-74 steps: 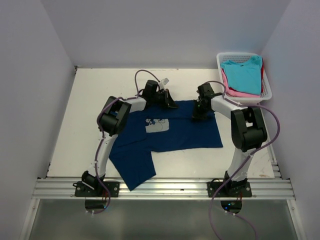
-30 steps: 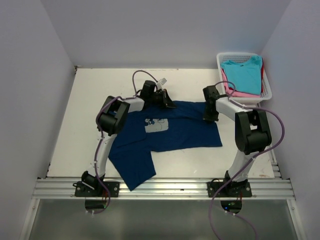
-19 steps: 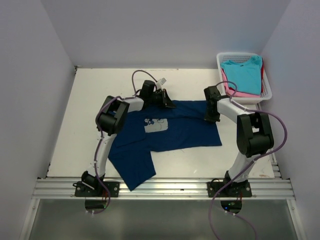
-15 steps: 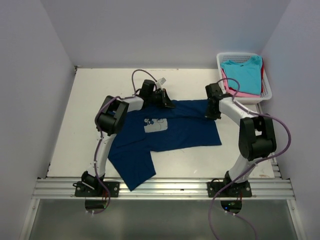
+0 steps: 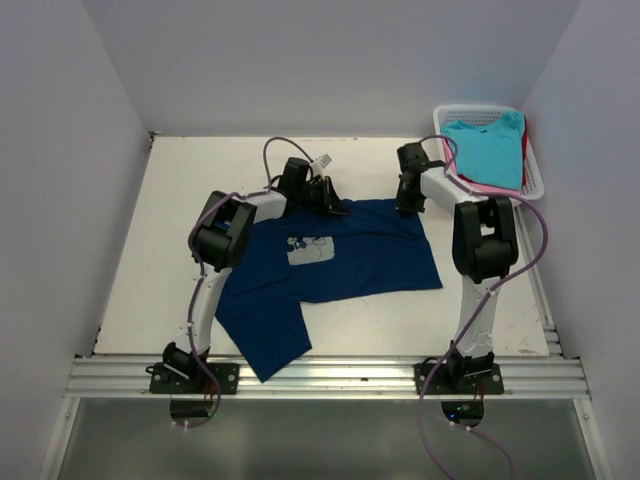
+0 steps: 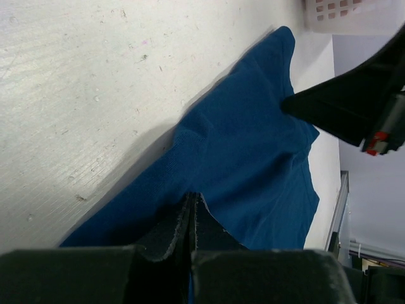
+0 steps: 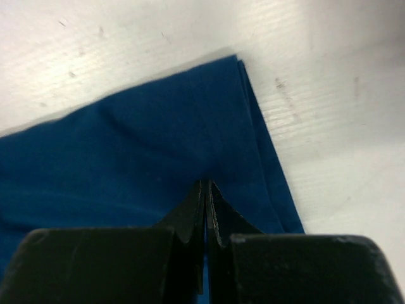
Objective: Fold and stack the t-shirts
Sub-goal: Fold the tshirt
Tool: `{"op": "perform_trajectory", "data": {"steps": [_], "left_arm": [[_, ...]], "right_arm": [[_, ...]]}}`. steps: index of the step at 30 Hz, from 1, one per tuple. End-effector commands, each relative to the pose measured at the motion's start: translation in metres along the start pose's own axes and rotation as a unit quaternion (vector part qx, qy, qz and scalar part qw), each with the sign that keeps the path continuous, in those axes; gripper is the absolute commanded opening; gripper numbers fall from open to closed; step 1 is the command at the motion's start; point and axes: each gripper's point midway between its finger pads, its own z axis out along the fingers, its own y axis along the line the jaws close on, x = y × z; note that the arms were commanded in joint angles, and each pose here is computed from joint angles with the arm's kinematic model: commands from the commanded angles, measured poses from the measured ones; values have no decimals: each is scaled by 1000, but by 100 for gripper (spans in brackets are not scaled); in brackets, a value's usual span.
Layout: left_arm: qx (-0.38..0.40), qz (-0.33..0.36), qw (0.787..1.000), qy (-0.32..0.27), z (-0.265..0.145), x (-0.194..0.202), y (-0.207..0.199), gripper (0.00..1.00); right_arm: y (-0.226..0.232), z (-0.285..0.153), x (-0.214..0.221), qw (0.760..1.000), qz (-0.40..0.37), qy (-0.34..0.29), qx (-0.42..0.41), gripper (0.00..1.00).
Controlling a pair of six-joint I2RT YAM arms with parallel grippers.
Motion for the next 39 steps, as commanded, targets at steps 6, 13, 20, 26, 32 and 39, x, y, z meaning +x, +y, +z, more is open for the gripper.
{"op": "perform_trajectory", "data": {"steps": [6,13,20,26,32,39], "left_arm": [[-44,0,999,0,-12,-1,19,0],[-46,10,999,2,-17,-2,15,0],[-68,39,997,-15,-46,-22,-3,17],[-133,91,985,-67,-87,-55,-13,55],[-269,110,948,-130,-158,-59,-8,58],[-339,69,932,-106,-186,-4,47,0]], "right_arm": [[5,15,4,1000,-3,22,-2,0],[-10,36,-3,998,-8,33,60,0],[-34,55,-33,993,8,31,118,0],[-55,55,-39,990,26,18,137,0],[-51,57,-40,993,25,16,118,0],[-43,55,-39,995,22,12,92,0]]}}
